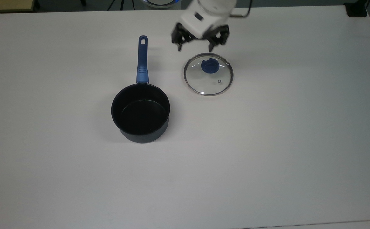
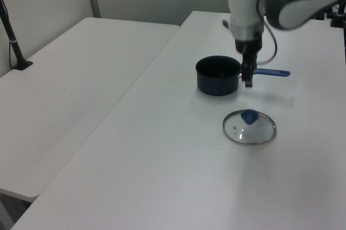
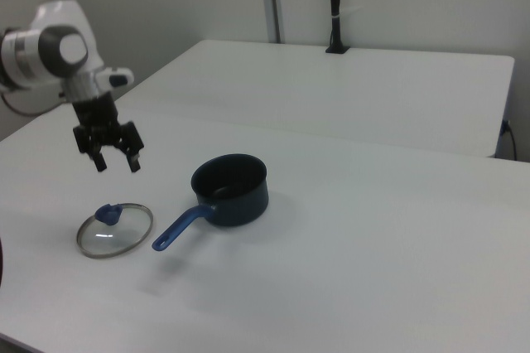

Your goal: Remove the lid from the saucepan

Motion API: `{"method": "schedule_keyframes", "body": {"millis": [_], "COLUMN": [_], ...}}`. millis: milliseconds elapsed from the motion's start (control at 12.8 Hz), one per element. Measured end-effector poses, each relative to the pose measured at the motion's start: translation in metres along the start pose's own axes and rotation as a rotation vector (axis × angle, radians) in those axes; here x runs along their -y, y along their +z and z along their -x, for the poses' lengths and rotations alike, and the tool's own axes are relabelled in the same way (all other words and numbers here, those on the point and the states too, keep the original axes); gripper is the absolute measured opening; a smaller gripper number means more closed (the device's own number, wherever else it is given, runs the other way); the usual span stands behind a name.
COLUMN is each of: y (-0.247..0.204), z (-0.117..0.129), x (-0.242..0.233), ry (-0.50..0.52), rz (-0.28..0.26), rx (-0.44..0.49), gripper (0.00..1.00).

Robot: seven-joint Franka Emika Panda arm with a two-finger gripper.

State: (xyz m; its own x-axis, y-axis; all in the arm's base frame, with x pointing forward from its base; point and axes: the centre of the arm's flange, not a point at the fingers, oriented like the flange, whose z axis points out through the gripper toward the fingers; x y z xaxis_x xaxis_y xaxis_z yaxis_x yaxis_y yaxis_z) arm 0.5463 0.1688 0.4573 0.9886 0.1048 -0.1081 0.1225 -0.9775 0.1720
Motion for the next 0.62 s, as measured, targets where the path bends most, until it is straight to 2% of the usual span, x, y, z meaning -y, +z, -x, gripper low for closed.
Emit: {"method": "schedule_keyframes", "body": {"millis": [234, 467, 623], "y": [-0.040, -0.041, -0.047], "z": [-0.001, 0.004, 0.010], "x": [-0.087, -0.192, -0.225], "ry": [0.041, 0.111, 0.152], "rz": [-0.041, -0.057, -0.059], "rx": [-0.015, -0.028, -0.045], "gripper": [1.00, 1.00, 1.00]}}
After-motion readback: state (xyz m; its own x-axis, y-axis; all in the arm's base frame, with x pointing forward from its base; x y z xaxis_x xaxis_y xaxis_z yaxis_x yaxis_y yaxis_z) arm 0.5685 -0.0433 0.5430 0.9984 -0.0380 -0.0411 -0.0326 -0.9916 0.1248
